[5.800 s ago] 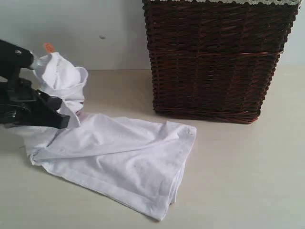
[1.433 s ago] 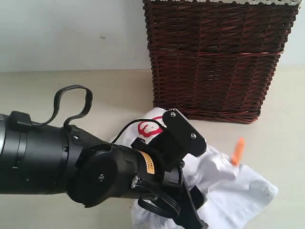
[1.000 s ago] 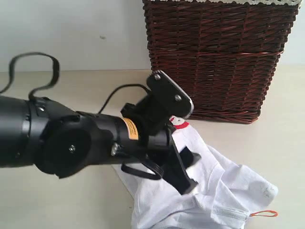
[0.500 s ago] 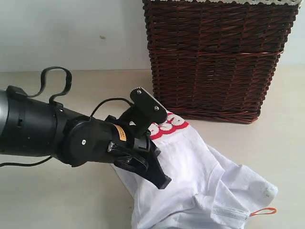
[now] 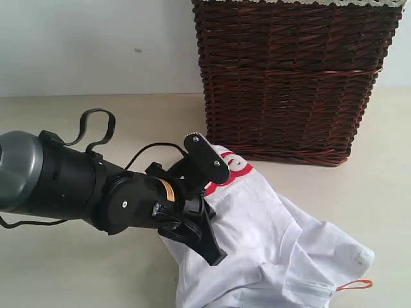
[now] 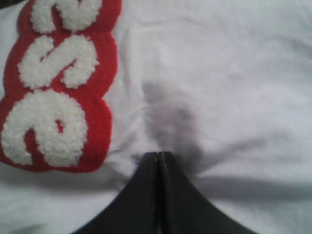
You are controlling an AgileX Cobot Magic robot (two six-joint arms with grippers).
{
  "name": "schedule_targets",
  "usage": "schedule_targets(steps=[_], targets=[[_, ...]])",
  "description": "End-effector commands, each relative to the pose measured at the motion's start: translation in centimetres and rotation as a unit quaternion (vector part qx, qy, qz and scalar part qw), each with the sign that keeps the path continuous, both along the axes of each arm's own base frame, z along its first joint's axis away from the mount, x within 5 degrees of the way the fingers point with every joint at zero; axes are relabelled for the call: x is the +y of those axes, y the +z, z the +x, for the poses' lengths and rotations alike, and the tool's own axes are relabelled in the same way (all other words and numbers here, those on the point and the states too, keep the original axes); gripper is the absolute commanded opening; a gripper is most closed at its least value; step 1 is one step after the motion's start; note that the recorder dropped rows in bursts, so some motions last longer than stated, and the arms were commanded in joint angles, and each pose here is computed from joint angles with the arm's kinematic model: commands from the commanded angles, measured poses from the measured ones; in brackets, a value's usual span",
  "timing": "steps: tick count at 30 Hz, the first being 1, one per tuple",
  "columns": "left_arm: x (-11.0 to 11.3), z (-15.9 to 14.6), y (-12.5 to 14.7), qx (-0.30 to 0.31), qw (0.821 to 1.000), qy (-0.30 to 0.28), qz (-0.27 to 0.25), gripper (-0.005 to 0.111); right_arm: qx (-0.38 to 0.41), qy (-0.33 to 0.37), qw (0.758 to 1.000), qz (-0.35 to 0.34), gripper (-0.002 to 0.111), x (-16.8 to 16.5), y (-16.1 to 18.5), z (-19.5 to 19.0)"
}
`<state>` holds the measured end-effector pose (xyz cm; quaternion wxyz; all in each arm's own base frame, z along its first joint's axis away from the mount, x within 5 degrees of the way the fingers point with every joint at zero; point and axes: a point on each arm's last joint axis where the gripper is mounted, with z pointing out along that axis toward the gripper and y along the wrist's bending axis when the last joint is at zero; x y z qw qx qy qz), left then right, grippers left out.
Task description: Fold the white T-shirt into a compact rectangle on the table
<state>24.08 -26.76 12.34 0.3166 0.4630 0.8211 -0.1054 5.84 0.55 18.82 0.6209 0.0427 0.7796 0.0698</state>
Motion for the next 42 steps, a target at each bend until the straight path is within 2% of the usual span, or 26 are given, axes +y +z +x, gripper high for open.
schedule_targets(steps=[1, 7, 12, 15, 19, 22, 24, 27, 32, 36, 42], targets=[[0.3, -0.6, -0.7, 0.043, 0.998, -0.011, 0.034, 0.0, -0.003, 0.0, 1.0, 0.0, 0.022, 0.0, -0.1, 0.0], [1.2, -2.0, -2.0, 0.114, 0.987, -0.05, 0.106, 0.0, -0.003, 0.0, 1.0, 0.0, 0.022, 0.0, -0.1, 0.0], [1.6, -2.7, -1.2, 0.145, 0.979, -0.065, 0.126, 0.0, -0.003, 0.0, 1.0, 0.0, 0.022, 0.0, -0.1, 0.0], [1.5, -2.8, 1.3, 0.13, 0.987, -0.048, 0.083, 0.0, -0.003, 0.0, 1.0, 0.0, 0.022, 0.0, -0.1, 0.0], [1.2, -1.8, 6.6, 0.039, 0.999, -0.035, 0.001, 0.0, -0.003, 0.0, 1.0, 0.0, 0.022, 0.0, -0.1, 0.0], [1.5, 0.1, 8.6, -0.024, 0.999, -0.02, -0.032, 0.0, -0.003, 0.0, 1.0, 0.0, 0.022, 0.0, -0.1, 0.0], [2.1, 1.4, 8.3, -0.046, 0.998, -0.013, -0.028, 0.0, -0.003, 0.0, 1.0, 0.0, 0.022, 0.0, -0.1, 0.0], [3.4, 3.7, 6.2, -0.058, 0.998, 0.003, -0.004, 0.0, -0.003, 0.0, 1.0, 0.0, 0.022, 0.0, -0.1, 0.0], [6.1, 6.5, 2.0, -0.038, 0.998, 0.02, 0.052, 0.0, -0.003, 0.0, 1.0, 0.0, 0.022, 0.0, -0.1, 0.0], [7.8, 6.9, -0.1, -0.001, 0.996, 0.021, 0.084, 0.0, -0.003, 0.0, 1.0, 0.001, 0.022, 0.0, -0.1, 0.0], [8.9, 5.2, -1.8, 0.031, 0.992, -0.012, 0.121, 0.0, -0.003, 0.0, 1.0, 0.001, 0.022, 0.0, -0.1, 0.0]])
